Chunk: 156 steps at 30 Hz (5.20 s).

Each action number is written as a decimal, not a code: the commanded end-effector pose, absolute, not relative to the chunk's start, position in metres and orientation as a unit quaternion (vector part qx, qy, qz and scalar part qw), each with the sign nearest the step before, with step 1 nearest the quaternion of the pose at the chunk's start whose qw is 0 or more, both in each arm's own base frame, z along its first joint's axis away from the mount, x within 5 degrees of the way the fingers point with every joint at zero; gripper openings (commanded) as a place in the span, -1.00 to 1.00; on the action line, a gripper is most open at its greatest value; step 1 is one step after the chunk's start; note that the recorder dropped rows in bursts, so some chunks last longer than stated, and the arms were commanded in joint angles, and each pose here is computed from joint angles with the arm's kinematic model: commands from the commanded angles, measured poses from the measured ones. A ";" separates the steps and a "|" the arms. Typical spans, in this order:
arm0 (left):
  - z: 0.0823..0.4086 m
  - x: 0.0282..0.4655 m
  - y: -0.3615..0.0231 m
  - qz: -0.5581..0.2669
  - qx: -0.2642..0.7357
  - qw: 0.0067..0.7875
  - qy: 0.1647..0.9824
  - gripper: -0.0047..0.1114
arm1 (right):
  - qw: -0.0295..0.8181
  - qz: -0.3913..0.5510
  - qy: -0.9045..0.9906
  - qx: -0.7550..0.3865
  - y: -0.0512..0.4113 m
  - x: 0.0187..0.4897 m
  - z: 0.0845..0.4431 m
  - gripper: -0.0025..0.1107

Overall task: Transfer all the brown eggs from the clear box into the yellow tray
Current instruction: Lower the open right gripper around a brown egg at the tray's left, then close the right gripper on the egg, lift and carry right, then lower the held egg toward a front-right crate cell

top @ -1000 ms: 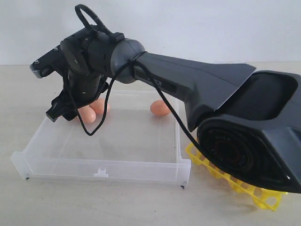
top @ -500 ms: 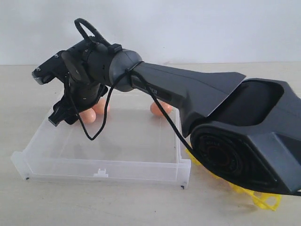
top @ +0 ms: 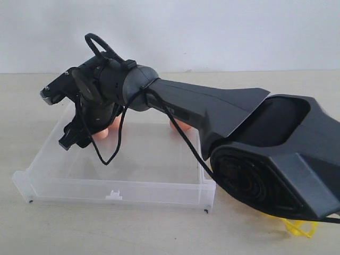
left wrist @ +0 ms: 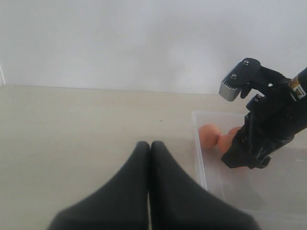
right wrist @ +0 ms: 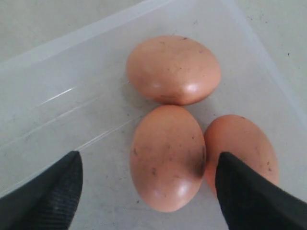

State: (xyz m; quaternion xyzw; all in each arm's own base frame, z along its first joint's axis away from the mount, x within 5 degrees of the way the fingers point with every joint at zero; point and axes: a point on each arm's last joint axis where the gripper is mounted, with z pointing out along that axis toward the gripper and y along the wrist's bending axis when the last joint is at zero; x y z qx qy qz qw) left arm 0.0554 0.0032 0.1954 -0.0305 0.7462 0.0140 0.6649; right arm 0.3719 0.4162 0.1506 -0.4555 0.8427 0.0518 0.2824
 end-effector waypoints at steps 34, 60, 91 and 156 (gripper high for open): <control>0.195 0.056 0.003 0.016 -0.029 0.665 0.746 -0.99 | 0.294 0.068 0.848 -0.435 0.411 0.381 0.155 -0.95; 0.195 0.056 0.003 0.016 -0.029 0.665 0.746 -0.99 | 0.274 0.117 0.890 -0.344 0.417 0.365 0.180 -0.91; 0.195 0.056 0.003 0.016 -0.029 0.665 0.746 -0.99 | 0.535 0.048 0.841 -0.061 0.154 0.236 0.244 -0.96; 0.195 0.056 0.003 0.016 -0.029 0.665 0.746 -0.99 | 0.478 0.047 0.877 -0.028 0.082 0.156 0.208 -0.96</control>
